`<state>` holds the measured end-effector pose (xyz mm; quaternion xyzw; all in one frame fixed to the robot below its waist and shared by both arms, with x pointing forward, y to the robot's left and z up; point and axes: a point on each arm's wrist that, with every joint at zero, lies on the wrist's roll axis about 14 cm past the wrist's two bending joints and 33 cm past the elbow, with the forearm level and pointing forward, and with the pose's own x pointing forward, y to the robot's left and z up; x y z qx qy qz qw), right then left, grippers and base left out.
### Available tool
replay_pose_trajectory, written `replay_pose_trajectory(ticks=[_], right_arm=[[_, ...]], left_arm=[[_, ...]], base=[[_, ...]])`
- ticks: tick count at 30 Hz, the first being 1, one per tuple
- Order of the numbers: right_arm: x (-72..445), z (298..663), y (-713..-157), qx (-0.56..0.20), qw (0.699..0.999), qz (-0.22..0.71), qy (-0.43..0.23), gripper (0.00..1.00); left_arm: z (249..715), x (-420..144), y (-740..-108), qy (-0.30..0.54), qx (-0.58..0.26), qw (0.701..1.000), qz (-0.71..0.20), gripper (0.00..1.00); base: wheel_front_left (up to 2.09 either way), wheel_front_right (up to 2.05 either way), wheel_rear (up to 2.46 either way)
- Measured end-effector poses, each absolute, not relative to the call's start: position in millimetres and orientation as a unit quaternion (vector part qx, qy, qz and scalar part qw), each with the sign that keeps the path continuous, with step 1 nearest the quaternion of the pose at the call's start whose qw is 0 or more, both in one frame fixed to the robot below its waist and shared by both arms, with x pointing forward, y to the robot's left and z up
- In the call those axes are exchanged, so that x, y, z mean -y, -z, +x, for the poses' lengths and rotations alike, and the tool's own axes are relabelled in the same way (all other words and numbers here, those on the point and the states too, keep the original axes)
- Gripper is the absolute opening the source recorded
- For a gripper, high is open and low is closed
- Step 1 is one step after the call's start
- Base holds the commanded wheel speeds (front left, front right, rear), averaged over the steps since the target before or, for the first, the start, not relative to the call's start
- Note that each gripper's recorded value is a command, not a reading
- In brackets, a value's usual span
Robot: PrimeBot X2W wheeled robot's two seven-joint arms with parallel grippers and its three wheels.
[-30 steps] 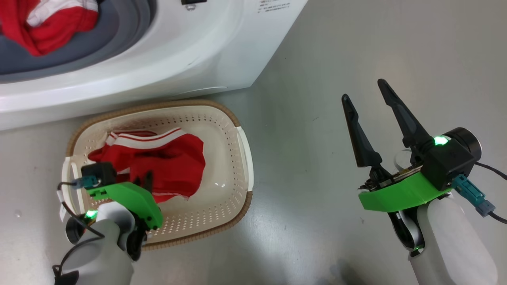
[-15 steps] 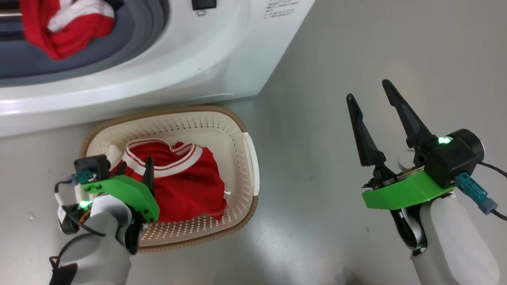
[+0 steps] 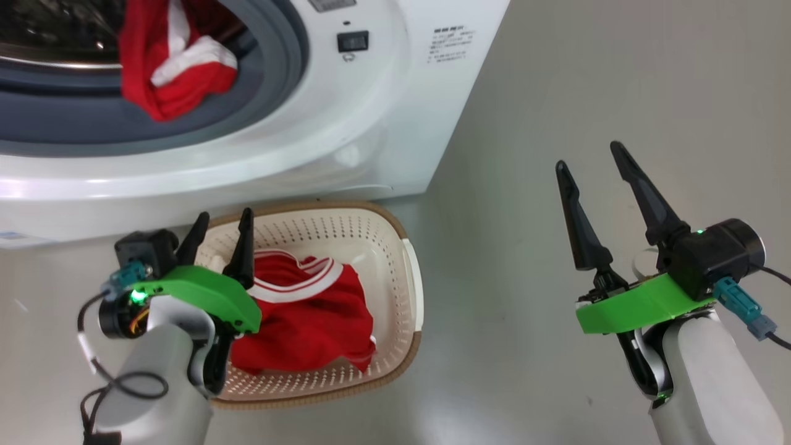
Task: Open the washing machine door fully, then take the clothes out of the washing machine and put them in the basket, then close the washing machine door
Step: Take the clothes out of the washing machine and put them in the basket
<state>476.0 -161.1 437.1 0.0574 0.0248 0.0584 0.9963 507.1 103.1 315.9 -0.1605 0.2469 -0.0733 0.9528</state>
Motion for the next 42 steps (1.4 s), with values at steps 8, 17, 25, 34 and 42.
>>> replay_pose_trajectory(ticks=[8, 17, 25, 34, 42], right_arm=[[155, 463, -460, -0.004, 0.996, 0.058, -0.067, 1.0], [159, 447, -479, 0.014, 0.997, 0.053, -0.06, 1.0], [170, 427, -495, 0.031, 0.997, 0.046, -0.046, 1.0], [182, 404, -508, 0.046, 0.998, 0.035, -0.028, 1.0], [185, 388, -518, 0.058, 0.998, 0.018, -0.025, 1.0]], left_arm=[[502, -128, -387, 0.041, -0.135, 0.976, -0.166, 1.0], [477, -140, -440, 0.033, -0.058, 0.986, -0.151, 1.0], [449, -149, -459, 0.029, -0.035, 0.988, -0.146, 1.0], [422, -165, -478, 0.017, -0.013, 0.991, -0.133, 1.0], [402, -168, -490, 0.02, 0.001, 0.991, -0.131, 1.0]], base=[[0.0, 0.0, 0.0], [0.0, 0.0, 0.0], [0.0, 0.0, 0.0], [0.0, 0.0, 0.0], [0.0, 0.0, 0.0]])
